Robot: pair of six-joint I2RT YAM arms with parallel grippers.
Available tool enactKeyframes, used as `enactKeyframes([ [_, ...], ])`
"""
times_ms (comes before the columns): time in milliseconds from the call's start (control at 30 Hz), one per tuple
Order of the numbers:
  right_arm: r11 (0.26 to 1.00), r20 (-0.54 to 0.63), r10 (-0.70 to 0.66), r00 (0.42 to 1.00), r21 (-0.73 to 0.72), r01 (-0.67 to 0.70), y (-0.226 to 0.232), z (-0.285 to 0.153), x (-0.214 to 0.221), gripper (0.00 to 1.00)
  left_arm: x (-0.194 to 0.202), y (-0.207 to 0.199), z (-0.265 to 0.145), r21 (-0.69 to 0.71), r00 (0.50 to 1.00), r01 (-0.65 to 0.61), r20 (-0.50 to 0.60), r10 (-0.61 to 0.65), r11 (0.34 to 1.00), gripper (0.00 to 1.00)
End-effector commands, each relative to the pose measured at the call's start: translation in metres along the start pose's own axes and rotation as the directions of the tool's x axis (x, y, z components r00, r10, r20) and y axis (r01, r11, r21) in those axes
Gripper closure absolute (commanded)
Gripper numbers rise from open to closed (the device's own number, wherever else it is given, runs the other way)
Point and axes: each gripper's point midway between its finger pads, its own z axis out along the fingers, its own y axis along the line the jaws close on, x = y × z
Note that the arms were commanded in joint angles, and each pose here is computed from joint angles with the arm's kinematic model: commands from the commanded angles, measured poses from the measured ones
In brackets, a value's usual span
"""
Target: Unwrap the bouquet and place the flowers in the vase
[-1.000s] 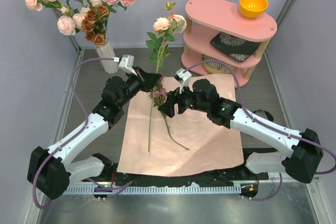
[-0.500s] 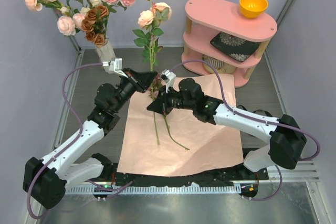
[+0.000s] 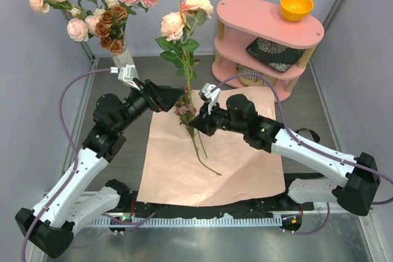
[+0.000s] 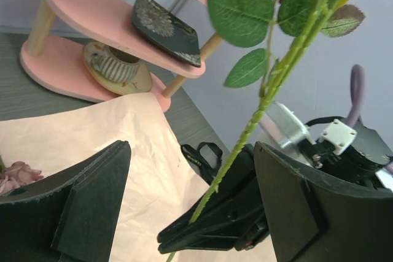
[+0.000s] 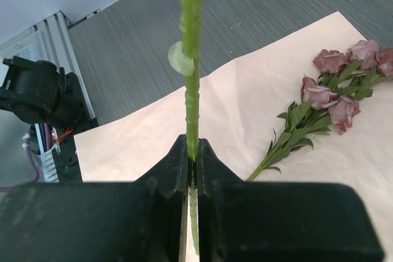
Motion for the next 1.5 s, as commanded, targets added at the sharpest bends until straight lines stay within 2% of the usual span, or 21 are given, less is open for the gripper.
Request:
enactKeyframes([
  [0,0.997,0.005,-0.071,0.997,0.010,0.071,-0.001,-0.001,-0.003,0.99,0.006,-0.034,-0.007,0.157,0.989,-0.013,-0.144,0.036,0.987,0.14],
  [67,0.997,-0.006,-0.076,0.997,0.008,0.076,0.000,-0.001,0.000,0.99,0.007,-0.046,-0.008,0.219,0.980,-0.006,-0.192,0.049,0.976,0.15],
  [167,0.996,-0.005,-0.088,0.996,0.001,0.088,0.005,-0.002,-0.001,0.99,0.001,-0.056,-0.009,0.260,0.974,-0.008,-0.215,0.065,0.966,0.21],
  [300,0.994,-0.008,-0.106,0.994,-0.001,0.106,0.011,-0.004,0.000,0.99,-0.006,-0.052,-0.013,0.222,0.969,-0.033,-0.233,0.086,0.974,0.36],
  [400,0.993,-0.012,-0.120,0.993,0.001,0.120,0.013,-0.004,0.000,0.99,-0.006,-0.047,-0.014,0.202,0.962,-0.030,-0.260,0.083,0.979,0.41],
  [567,0.991,-0.017,-0.137,0.990,-0.003,0.137,0.017,-0.004,0.001,0.99,0.000,-0.047,-0.012,0.210,0.947,0.005,-0.316,0.063,0.978,0.47],
  [733,0.990,-0.027,-0.142,0.989,-0.007,0.142,0.020,-0.002,0.003,0.99,0.001,-0.044,-0.010,0.213,0.946,-0.008,-0.315,0.077,0.977,0.48],
  [767,0.990,-0.030,-0.143,0.989,-0.008,0.143,0.020,-0.001,0.003,0.99,0.001,-0.045,-0.010,0.219,0.946,-0.012,-0.315,0.082,0.976,0.51],
  [833,0.990,-0.039,-0.142,0.989,-0.004,0.142,0.020,0.000,0.005,0.99,-0.001,-0.046,-0.010,0.228,0.945,-0.030,-0.312,0.102,0.973,0.71],
  [867,0.990,-0.035,-0.139,0.990,0.034,0.140,0.015,-0.001,0.002,0.95,-0.004,-0.043,-0.009,0.211,0.947,-0.050,-0.299,0.114,0.976,0.81],
  [900,0.990,-0.030,-0.103,0.994,0.091,0.105,0.006,-0.001,0.000,0.80,-0.008,-0.039,-0.011,0.192,0.941,-0.114,-0.293,0.167,0.975,0.98],
  [933,0.986,-0.024,-0.087,0.996,0.143,0.089,-0.001,-0.002,-0.002,0.50,-0.015,-0.035,-0.013,0.153,0.941,-0.167,-0.272,0.204,0.974,1.00],
  [967,0.963,-0.009,-0.077,0.997,0.259,0.077,-0.021,-0.007,-0.005,0.40,-0.023,-0.028,-0.015,0.106,0.935,-0.227,-0.255,0.247,0.968,1.00],
  [1000,0.952,0.018,-0.067,0.998,0.299,0.058,-0.026,-0.015,-0.011,0.34,-0.044,-0.010,-0.019,-0.027,0.922,-0.335,-0.218,0.322,0.942,1.00],
  [1067,0.929,0.043,-0.063,0.997,0.369,0.043,-0.038,-0.026,-0.011,0.22,-0.074,-0.002,-0.030,-0.152,0.898,-0.433,-0.156,0.411,0.889,1.00],
  [1100,0.909,0.069,-0.068,0.995,0.415,0.034,-0.045,-0.033,-0.016,0.18,-0.104,0.008,-0.038,-0.279,0.872,-0.487,-0.100,0.480,0.827,1.00],
  [1233,0.872,0.140,-0.075,0.987,0.489,-0.003,-0.057,-0.059,-0.024,0.14,-0.166,0.015,-0.051,-0.492,0.804,-0.521,-0.007,0.595,0.698,1.00],
  [1300,0.872,0.148,-0.075,0.986,0.489,-0.007,-0.058,-0.061,-0.025,0.15,-0.188,0.021,-0.042,-0.566,0.793,-0.501,0.003,0.609,0.655,1.00],
  [1400,0.875,0.147,-0.069,0.987,0.485,-0.011,-0.057,-0.061,-0.022,0.14,-0.206,0.019,-0.017,-0.569,0.773,-0.511,0.024,0.634,0.644,1.00],
  [1467,0.877,0.146,-0.065,0.987,0.481,-0.014,-0.056,-0.061,-0.021,0.15,-0.226,0.013,-0.011,-0.590,0.726,-0.526,0.063,0.685,0.612,1.00],
])
